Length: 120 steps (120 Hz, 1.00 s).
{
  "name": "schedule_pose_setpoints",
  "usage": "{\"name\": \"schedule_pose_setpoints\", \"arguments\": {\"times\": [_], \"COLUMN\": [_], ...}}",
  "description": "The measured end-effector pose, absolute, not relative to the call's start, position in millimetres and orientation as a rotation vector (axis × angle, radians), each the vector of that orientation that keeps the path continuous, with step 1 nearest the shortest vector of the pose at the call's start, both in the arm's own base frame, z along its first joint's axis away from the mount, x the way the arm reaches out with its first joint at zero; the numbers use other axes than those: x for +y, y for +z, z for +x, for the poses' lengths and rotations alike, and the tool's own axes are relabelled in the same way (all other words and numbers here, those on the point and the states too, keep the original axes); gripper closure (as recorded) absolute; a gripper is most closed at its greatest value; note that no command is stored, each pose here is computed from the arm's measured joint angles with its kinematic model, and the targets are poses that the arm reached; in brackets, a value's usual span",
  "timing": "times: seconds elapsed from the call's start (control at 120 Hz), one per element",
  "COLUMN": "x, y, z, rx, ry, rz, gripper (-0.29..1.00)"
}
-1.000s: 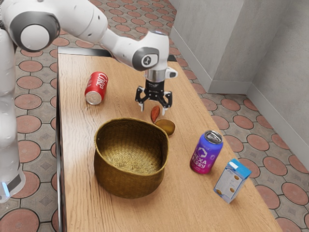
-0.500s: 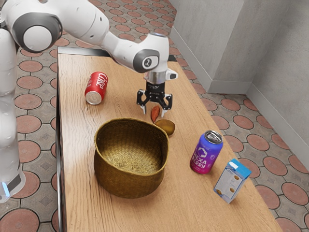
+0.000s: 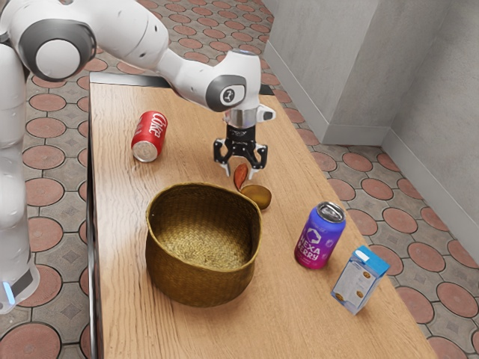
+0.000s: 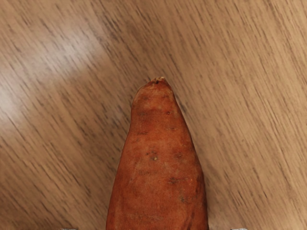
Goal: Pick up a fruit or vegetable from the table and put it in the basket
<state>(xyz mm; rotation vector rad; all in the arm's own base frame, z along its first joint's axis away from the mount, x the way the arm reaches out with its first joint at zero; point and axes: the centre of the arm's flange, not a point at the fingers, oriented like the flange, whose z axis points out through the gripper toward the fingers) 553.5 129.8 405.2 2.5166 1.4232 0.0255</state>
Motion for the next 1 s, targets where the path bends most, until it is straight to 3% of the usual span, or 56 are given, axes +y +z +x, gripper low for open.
{"name": "schedule_pose_setpoints", "arguments": {"times": [0.092, 0.25, 0.392, 0.5, 0.675, 1.0], "x": [130.9, 130.2, 119.1, 58.5, -36.5, -113.9], "y": [406.8, 417.6, 505.2, 543.7, 556.9, 543.5], "z": [553.1, 551.7, 529.6, 497.2, 442.2, 426.3], "rx": [1.433, 1.456, 1.421, 1.326, 1.266, 1.394], "ry": [0.028, 0.047, 0.236, 0.270, 0.234, 0.045], "rz": [2.504, 2.480, 2.456, 2.477, 2.485, 2.349], "gripper": [0.47, 0.52, 0.53, 0.52, 0.53, 0.52]}}
